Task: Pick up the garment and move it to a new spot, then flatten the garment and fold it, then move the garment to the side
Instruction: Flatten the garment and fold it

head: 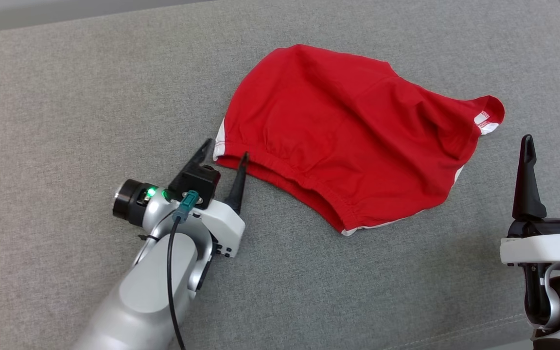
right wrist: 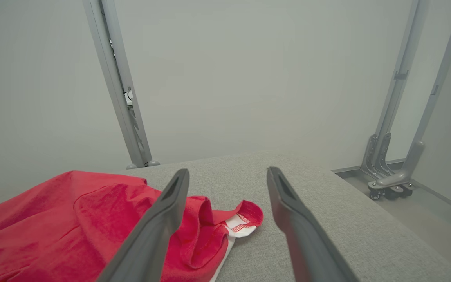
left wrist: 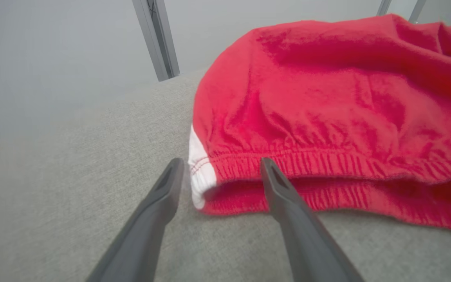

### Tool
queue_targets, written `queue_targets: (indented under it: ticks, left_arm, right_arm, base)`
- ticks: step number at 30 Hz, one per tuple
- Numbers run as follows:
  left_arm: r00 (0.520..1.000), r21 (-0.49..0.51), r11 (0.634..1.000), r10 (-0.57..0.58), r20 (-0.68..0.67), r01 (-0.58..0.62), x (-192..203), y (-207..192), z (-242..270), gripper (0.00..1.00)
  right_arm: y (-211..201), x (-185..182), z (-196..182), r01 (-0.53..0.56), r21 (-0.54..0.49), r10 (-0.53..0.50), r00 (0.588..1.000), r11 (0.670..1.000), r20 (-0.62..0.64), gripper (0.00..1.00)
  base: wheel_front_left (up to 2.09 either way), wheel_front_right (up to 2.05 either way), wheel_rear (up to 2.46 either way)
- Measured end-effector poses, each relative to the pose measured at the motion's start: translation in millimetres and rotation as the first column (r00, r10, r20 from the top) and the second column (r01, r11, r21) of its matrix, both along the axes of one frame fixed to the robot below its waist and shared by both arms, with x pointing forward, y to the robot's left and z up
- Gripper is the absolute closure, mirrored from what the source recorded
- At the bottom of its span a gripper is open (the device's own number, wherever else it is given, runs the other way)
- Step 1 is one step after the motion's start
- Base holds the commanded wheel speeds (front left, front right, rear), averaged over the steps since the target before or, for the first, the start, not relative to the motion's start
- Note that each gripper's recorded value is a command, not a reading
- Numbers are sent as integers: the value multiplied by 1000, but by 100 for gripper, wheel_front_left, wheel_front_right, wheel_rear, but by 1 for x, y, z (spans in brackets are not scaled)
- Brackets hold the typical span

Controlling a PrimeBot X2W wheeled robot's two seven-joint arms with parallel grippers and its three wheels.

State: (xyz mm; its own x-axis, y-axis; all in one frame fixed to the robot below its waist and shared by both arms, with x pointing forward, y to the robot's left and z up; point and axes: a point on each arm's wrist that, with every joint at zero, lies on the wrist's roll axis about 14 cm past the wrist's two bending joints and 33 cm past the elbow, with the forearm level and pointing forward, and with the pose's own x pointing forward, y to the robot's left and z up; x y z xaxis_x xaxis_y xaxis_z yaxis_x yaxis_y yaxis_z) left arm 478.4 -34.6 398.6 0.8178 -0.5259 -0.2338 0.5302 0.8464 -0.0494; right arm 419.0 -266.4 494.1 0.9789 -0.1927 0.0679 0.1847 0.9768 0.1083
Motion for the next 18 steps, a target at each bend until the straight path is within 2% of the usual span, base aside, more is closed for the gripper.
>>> queue_targets:
  ticks: [6, 12, 18]
  left_arm:
    - [997, 36, 999, 18, 76, -21, 7, 14, 13, 0]
    - [999, 83, 996, -18, 28, 16, -5, 21, -7, 0]
    - [1000, 78, 997, 3, 10, -4, 12, 21, -13, 0]
  right_arm:
    - [0, 0, -1, 1, 7, -1, 1000, 1000, -2, 0]
    - [3, 0, -2, -6, 14, 7, 1000, 1000, -5, 0]
    - [-1, 2, -6, 3, 13, -3, 1000, 1000, -13, 0]
  base:
    - [0, 0, 0]
    - [0, 0, 0]
    - [0, 0, 0]
